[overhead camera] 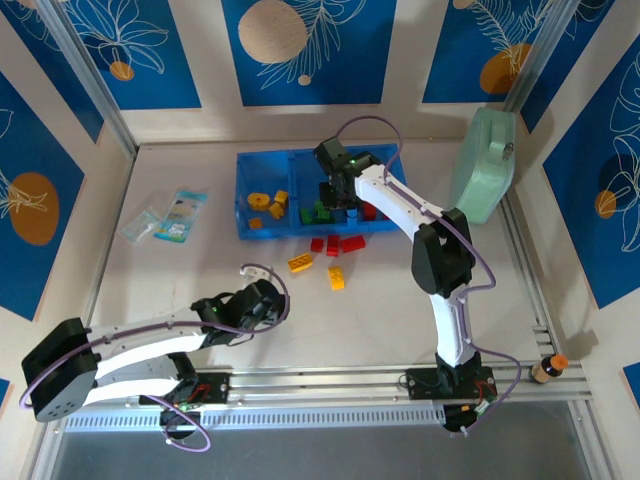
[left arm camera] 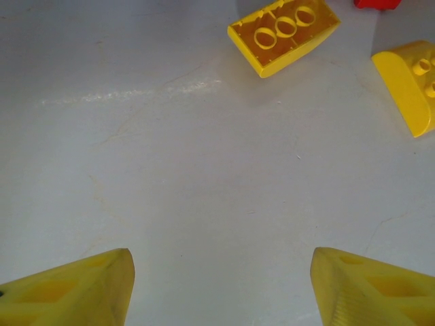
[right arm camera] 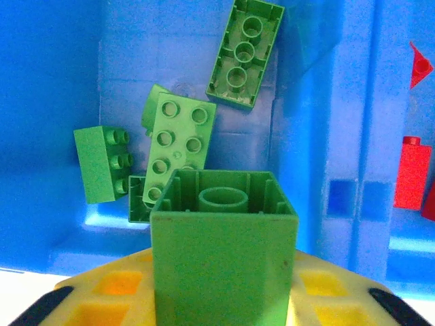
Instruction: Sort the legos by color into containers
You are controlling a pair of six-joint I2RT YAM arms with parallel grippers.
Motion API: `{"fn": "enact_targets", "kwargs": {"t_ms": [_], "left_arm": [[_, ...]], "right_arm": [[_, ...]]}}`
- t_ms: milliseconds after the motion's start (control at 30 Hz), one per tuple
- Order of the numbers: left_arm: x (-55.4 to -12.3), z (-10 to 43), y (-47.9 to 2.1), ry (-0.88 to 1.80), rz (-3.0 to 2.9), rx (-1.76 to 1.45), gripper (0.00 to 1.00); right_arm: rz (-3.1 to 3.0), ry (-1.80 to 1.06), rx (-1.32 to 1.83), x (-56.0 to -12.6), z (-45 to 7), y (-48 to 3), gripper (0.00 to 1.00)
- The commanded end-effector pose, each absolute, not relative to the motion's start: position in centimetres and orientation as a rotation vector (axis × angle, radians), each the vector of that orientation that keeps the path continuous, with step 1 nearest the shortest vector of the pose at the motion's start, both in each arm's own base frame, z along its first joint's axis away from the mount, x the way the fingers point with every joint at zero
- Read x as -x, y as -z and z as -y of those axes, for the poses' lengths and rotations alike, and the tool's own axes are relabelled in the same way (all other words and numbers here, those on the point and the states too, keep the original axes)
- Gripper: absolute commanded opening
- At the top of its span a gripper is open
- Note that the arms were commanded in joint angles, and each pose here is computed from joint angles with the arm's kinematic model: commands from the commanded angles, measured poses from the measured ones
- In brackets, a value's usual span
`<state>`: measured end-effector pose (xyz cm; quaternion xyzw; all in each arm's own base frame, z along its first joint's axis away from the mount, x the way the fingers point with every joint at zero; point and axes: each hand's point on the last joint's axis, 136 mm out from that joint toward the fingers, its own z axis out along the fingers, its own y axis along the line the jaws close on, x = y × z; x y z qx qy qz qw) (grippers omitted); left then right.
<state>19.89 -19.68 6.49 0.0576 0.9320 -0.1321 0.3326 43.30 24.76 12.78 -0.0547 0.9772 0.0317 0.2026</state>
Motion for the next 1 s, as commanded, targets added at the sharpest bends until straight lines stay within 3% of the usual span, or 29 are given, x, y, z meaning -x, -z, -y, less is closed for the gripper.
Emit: {"fn": "enact_targets", "kwargs": {"t_ms": [0, 67, 167, 533, 967], "left_arm": [[-19.4, 19.1, -6.4, 0.319, -2.438, -0.167, 0.69], [-19.4, 19.3, -6.7, 0.335, -2.432, -0.171, 0.70], [-19.4, 19.5, -7.2, 0.352, -2.422, -0.177, 0.70], [-20.7, 22.2, -9.8, 0.410, -2.412, -0.220, 0.81], [-25.7, 25.1, -10.9, 0.485, -2.471, -0.248, 0.82]], "right_arm": [[-2.728, -0.051, 0.161, -43.8, -24.3, -13.3, 0.47], [-2.713, -0.065, 0.162, -43.8, -24.5, -14.0, 0.57], [-2.683, -0.080, 0.171, -43.4, -24.8, -15.1, 0.62], [-2.631, -0.190, 0.121, -38.9, -23.2, -17.0, 0.62], [-2.665, -0.247, -0.029, -33.8, -17.6, -14.3, 0.64]]}}
